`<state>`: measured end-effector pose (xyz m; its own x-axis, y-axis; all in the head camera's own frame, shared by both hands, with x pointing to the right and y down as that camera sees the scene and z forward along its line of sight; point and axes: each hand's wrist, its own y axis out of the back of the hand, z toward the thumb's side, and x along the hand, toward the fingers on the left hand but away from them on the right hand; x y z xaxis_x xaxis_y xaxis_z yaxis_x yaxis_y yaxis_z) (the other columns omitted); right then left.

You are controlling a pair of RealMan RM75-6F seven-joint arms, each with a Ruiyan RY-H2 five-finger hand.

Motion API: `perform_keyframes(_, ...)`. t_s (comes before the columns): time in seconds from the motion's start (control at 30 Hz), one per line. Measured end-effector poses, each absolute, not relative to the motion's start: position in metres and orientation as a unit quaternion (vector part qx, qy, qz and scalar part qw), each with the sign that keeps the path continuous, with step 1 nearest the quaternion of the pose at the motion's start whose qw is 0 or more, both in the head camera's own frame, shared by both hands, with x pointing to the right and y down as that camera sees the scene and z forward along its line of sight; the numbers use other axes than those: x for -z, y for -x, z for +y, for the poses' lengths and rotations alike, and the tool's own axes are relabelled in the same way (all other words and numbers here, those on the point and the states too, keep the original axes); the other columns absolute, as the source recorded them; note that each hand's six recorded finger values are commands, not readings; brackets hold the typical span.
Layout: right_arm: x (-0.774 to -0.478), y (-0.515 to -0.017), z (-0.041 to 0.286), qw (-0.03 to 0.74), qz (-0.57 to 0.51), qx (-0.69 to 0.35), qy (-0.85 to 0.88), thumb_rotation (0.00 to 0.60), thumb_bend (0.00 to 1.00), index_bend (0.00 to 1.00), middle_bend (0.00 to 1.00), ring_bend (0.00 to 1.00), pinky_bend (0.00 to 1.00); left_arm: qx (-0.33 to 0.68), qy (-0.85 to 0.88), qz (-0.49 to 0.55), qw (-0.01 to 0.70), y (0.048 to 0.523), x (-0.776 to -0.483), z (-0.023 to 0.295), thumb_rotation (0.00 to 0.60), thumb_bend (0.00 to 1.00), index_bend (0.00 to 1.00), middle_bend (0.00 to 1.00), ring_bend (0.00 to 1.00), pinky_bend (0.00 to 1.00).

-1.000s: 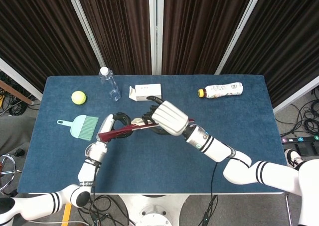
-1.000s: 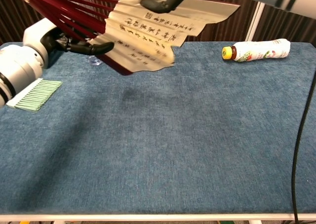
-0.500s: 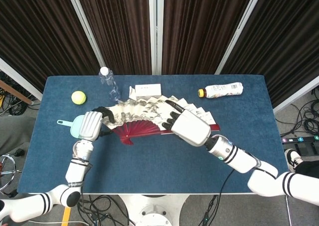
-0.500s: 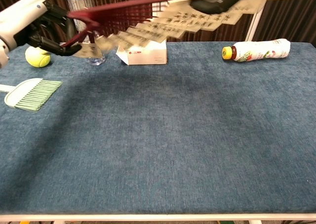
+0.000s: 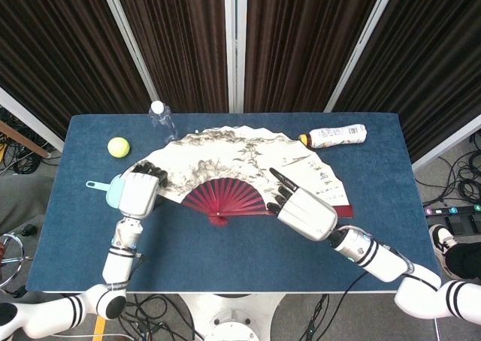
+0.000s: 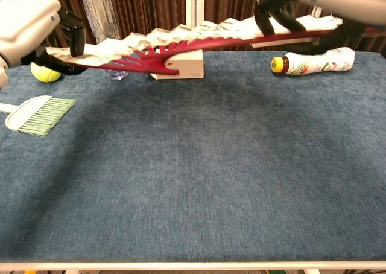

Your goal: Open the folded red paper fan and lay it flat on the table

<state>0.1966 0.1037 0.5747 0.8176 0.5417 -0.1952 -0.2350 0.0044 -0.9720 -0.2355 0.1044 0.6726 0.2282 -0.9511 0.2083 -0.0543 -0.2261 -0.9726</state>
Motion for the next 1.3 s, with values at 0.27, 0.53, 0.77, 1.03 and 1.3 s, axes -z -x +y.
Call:
perform_keyframes(0.27,-0.615,-0.216,0.125,0.706,-0.111,-0.308,0.628,0.600,0.93,0.77,0.69,0.42,0.00,0.487,0.613,0.360,0.508,0.226,-0.692,0.124,0.600,0.27,0.60,0.57,0.39,0.50)
perform_keyframes(0.53,-0.660,-0.236,0.154,0.689,-0.104,-0.367,0.617,0.600,0.61,0.06,0.32,0.07,0.00,0.492,0.622,0.311,0.524,0.213,-0.716,0.139,0.600,0.18,0.39,0.44,0.31,0.45)
perform_keyframes(0.77,-0.684,-0.250,0.176,0.648,-0.089,-0.425,0.625,0.600,0.19,0.00,0.00,0.00,0.00,0.504,0.639,0.272,0.514,0.202,-0.727,0.155,0.600,0.00,0.14,0.10,0.02,0.21)
perform_keyframes(1.03,-0.684,-0.262,0.181,0.595,-0.098,-0.472,0.644,0.600,0.00,0.00,0.00,0.00,0.00,0.509,0.653,0.266,0.494,0.197,-0.719,0.161,0.600,0.00,0.05,0.00,0.00,0.08)
perform_keyframes(1.3,-0.669,-0.281,0.175,0.509,-0.107,-0.505,0.689,0.600,0.00,0.00,0.00,0.00,0.00,0.502,0.672,0.288,0.462,0.210,-0.694,0.145,0.600,0.00,0.05,0.00,0.00,0.07)
